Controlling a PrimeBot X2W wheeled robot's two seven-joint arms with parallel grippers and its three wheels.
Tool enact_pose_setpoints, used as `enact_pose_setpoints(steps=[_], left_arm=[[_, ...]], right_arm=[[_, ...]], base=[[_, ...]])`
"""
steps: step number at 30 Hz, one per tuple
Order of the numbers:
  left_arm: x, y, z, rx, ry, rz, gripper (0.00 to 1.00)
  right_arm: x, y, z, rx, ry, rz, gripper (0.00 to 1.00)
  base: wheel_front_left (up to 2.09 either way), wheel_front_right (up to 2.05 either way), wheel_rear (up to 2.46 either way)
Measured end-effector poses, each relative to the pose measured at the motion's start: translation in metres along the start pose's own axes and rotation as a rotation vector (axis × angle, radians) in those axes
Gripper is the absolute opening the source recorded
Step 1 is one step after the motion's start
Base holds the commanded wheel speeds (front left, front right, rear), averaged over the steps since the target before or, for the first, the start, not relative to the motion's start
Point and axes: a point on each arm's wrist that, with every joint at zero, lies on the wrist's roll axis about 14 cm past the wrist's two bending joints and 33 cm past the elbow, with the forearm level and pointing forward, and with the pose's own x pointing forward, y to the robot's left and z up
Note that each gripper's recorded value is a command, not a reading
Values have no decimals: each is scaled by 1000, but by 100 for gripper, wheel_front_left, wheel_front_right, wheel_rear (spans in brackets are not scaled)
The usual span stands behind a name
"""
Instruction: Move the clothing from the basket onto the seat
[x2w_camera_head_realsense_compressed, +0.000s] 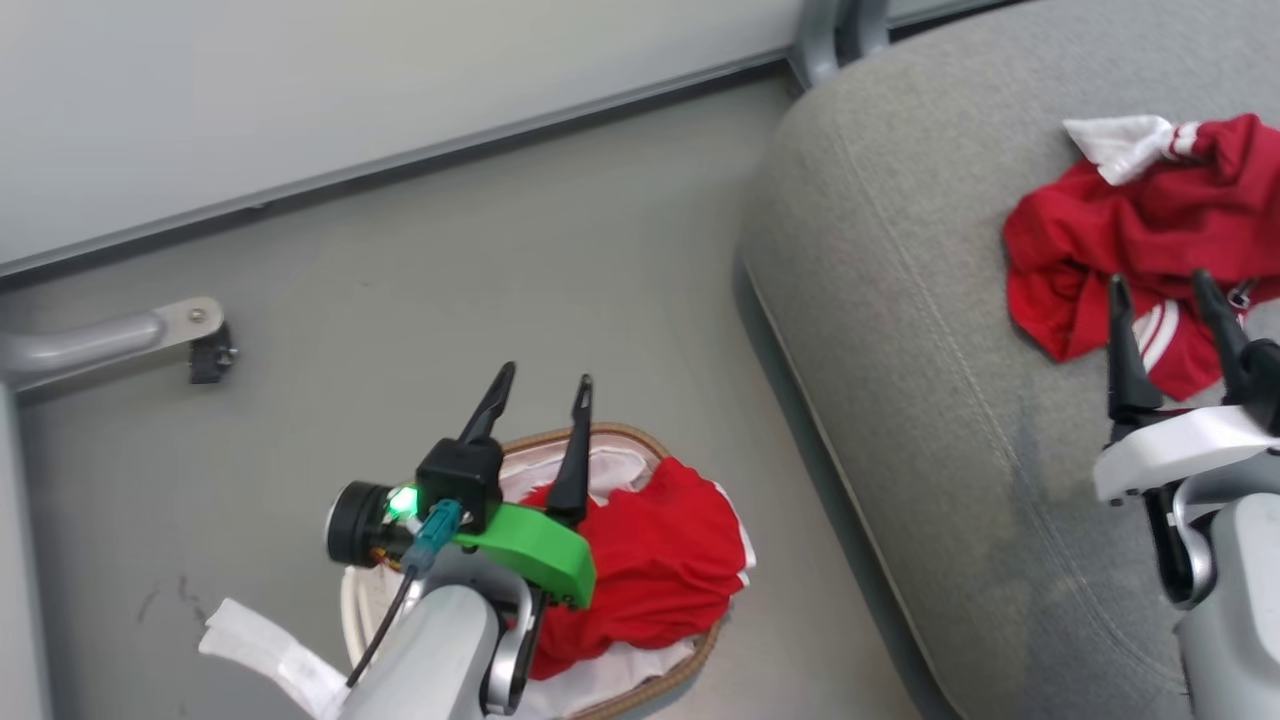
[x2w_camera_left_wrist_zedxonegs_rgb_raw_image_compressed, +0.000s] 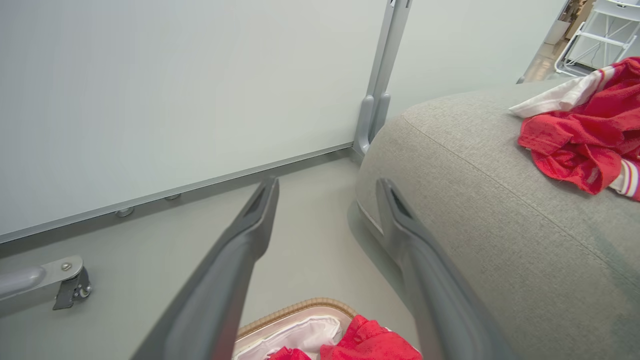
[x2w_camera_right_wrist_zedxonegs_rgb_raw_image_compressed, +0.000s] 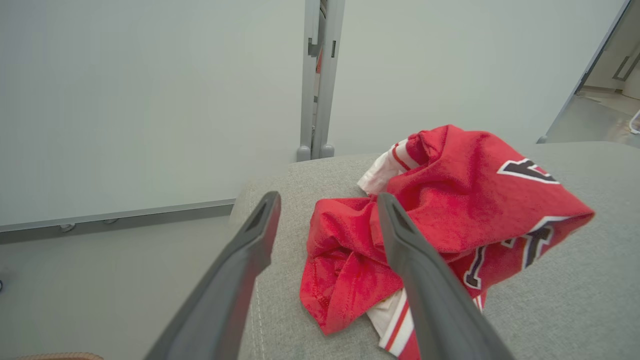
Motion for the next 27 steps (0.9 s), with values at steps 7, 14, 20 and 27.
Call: enact_pose_setpoints(steps=[7, 14, 20, 27], left_arm=[[-34, 52, 13, 33, -31, 201, 100], [-84, 101, 21, 49, -53, 401, 100], [-113, 114, 21, 55, -58, 478, 100], [-139, 118, 23, 43, -78, 539, 100]], right_arm=[[4, 54, 7, 76, -29, 117, 100], [1, 100, 20, 108, -65, 224, 100], [-11, 114, 19, 127, -56, 256, 100], [-33, 120, 10, 149, -27, 268, 100]], base=[[0, 0, 0], [0, 0, 0], [0, 0, 0], [0, 0, 0]])
